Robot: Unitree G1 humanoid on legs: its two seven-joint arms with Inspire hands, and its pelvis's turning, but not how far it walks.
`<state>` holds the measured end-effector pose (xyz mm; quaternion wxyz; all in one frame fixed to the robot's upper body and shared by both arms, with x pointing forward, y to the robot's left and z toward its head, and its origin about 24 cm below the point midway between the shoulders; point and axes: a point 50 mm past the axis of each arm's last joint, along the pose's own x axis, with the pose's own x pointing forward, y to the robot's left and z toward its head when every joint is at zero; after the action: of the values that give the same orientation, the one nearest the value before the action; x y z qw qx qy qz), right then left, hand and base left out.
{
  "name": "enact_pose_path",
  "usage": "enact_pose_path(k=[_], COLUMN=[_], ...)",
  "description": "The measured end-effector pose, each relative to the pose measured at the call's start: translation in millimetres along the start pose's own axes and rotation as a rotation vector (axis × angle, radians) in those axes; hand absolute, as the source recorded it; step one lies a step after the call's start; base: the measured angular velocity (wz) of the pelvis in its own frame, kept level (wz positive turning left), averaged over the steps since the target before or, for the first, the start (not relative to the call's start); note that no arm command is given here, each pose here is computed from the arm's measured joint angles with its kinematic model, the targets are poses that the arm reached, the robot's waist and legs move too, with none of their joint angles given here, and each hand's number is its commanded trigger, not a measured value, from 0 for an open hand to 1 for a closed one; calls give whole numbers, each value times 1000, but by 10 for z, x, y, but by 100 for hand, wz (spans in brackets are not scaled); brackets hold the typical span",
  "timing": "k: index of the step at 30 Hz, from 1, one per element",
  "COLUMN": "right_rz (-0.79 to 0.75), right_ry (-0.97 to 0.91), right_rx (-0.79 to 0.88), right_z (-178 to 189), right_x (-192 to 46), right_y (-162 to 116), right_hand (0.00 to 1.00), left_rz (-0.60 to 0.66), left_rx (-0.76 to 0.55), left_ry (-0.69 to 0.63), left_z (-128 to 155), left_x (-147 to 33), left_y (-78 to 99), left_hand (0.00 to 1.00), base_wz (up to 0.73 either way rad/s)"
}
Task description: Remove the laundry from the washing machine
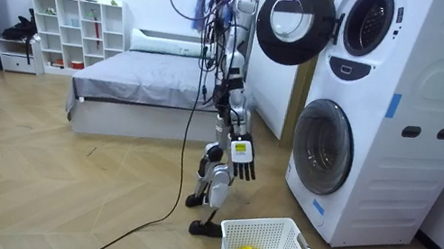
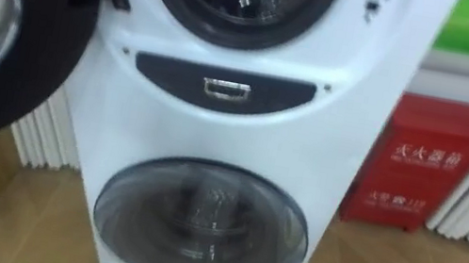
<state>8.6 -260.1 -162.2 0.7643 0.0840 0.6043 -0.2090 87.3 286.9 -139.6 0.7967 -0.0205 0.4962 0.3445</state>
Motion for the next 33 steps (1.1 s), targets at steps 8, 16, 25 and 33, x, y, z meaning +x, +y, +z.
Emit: enact_pose_path(k=[8, 16, 25, 33], right_rz=[-75, -121, -145, -204], right_ry=[-37, -2, -22, 35], right_rx=[72, 123, 109, 54], right_z=[104, -41, 16, -190], right_x=[-42, -99, -121, -201], right_y=[-312, -478, -555, -718], right_hand=[0, 0, 0, 0], left_rz=[116, 117, 132, 181], left_rx=[-286, -466, -479, -418], left_ry=[-323, -618, -844, -975], left_z=[1095, 1997, 2743, 3154], left_x=[-10, -371, -832, -1143], left_y=[601, 1000, 1350, 1411], left_hand=[0, 0, 0, 0], base_wz=[5, 10, 10, 13])
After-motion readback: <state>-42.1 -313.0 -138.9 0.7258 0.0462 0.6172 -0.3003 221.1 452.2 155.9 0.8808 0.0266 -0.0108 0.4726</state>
